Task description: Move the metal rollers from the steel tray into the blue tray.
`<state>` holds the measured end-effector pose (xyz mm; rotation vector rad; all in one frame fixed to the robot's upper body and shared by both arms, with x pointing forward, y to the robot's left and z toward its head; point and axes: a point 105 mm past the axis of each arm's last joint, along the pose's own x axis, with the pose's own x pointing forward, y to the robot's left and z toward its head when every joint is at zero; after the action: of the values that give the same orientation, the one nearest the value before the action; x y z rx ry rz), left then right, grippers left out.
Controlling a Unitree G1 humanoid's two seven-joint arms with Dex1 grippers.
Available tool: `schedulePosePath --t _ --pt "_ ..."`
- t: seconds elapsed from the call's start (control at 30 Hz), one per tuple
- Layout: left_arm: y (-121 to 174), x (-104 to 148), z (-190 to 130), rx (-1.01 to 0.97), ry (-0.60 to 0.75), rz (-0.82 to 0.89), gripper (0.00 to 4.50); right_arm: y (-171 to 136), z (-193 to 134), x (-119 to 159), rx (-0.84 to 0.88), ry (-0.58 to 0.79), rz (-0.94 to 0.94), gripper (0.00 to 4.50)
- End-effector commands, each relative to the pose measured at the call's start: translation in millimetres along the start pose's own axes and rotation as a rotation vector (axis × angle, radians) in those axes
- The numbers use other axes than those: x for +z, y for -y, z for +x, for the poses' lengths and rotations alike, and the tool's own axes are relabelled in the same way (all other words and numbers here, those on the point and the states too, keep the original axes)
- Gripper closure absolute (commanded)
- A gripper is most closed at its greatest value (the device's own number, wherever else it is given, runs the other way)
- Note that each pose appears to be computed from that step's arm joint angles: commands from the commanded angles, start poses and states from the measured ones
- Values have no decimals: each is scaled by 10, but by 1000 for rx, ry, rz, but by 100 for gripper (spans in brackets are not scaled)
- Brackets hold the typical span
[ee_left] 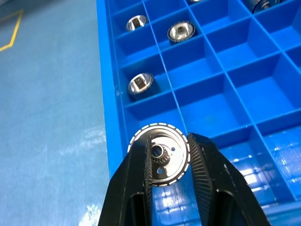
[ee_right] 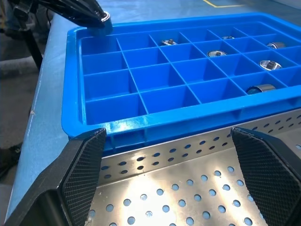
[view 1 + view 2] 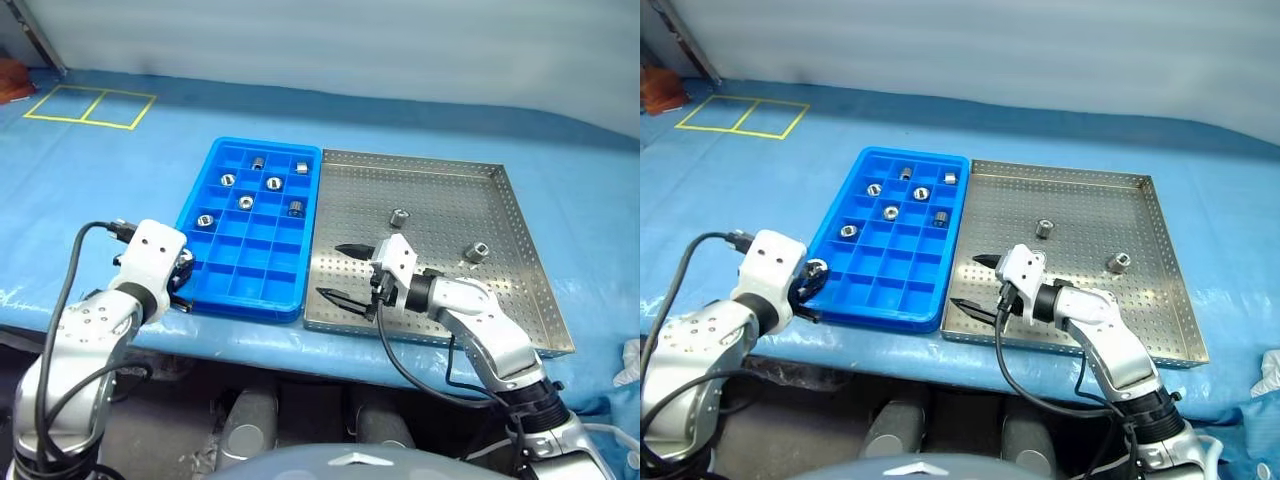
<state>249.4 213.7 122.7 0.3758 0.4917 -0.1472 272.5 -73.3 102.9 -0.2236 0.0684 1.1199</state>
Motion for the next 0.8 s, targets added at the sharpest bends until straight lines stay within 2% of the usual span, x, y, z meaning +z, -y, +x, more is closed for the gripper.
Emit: schedulePosePath --t 0.03,0.23,0.37,0.43,0.6,0.7,0.8 --pt "1 11 -4 20 20 1 368 15 0 101 9 22 -33 0" --pt "40 -25 112 6 14 -7 368 14 -3 118 5 25 -42 0" --pt "50 -10 150 4 22 6 237 21 -20 126 -6 27 -46 0" --pt "91 89 150 -21 72 -35 173 31 -34 125 -18 26 -47 0" --pt "311 419 117 -176 239 -89 173 81 -90 116 -71 18 -54 0" --pt "575 793 24 -364 440 -140 173 184 -187 119 -146 9 -61 0" --pt "877 1038 44 -539 533 -107 173 344 -330 40 -255 -70 -88 0"
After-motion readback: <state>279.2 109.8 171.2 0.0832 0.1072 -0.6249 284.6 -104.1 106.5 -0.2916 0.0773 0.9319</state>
